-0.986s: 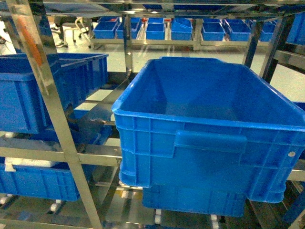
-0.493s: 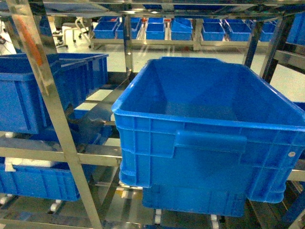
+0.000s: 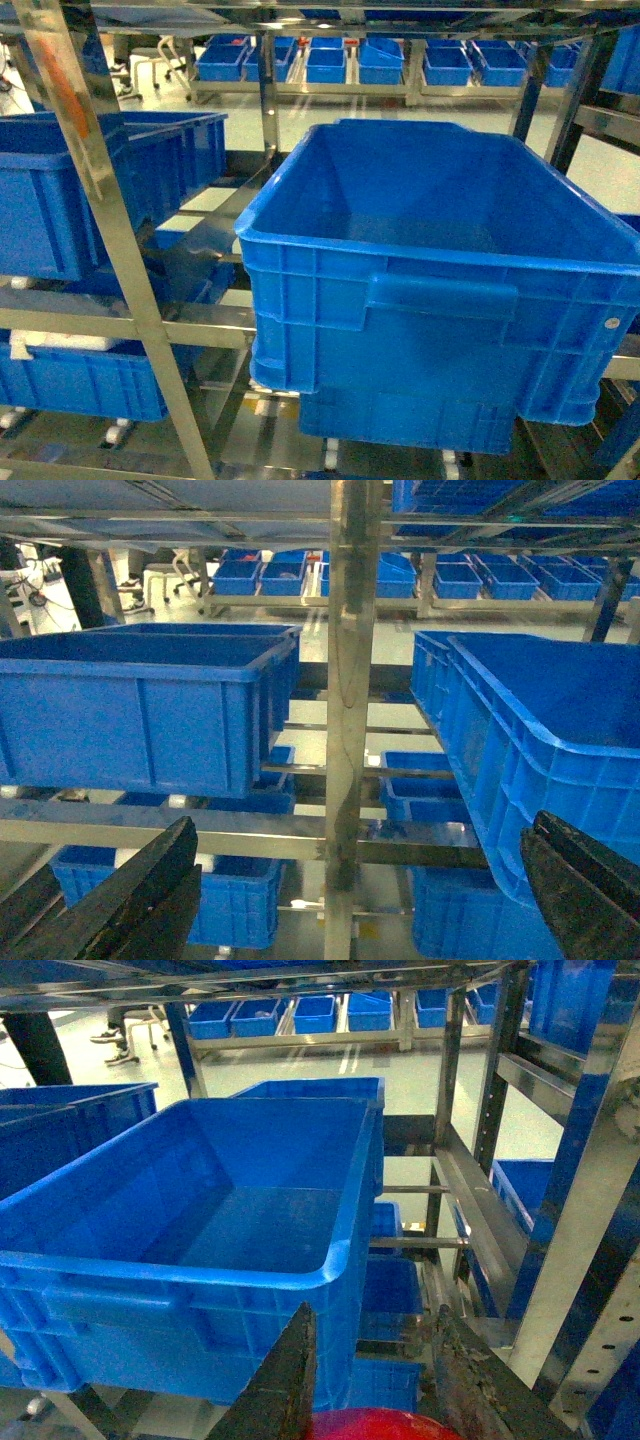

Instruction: Pick red block from blue box to shelf

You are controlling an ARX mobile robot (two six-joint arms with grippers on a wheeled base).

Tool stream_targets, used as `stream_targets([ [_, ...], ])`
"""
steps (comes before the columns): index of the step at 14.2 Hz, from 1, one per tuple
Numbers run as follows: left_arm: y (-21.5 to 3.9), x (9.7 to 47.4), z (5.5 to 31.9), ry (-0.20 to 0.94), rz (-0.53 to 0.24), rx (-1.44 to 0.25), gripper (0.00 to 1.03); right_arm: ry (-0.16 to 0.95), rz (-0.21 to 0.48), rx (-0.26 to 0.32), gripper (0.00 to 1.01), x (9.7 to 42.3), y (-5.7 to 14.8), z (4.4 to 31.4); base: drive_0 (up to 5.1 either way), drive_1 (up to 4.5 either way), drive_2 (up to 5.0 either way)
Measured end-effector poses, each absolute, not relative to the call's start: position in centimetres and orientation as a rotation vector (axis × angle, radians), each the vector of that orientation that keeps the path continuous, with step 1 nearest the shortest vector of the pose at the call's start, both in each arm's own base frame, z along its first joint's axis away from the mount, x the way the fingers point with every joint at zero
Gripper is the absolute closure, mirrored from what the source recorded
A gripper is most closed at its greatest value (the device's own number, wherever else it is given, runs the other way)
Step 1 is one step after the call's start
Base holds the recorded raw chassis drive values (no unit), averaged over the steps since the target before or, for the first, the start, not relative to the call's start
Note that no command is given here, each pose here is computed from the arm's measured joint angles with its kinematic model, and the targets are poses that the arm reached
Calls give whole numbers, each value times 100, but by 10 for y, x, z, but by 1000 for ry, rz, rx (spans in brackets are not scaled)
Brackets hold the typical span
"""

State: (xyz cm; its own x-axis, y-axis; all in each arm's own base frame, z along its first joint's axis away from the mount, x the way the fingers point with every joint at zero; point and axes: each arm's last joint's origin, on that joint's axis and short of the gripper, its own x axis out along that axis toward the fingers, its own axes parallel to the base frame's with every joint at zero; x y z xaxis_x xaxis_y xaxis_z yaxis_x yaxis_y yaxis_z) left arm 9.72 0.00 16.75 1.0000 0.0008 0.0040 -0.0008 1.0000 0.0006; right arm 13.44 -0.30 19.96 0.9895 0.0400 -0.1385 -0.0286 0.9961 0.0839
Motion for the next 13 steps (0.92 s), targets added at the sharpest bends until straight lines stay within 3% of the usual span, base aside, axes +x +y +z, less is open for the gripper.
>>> stream_targets([
  [13,0,97,168,-4,1,1,5,141,34,82,73,134,-3,200,0,0,0],
])
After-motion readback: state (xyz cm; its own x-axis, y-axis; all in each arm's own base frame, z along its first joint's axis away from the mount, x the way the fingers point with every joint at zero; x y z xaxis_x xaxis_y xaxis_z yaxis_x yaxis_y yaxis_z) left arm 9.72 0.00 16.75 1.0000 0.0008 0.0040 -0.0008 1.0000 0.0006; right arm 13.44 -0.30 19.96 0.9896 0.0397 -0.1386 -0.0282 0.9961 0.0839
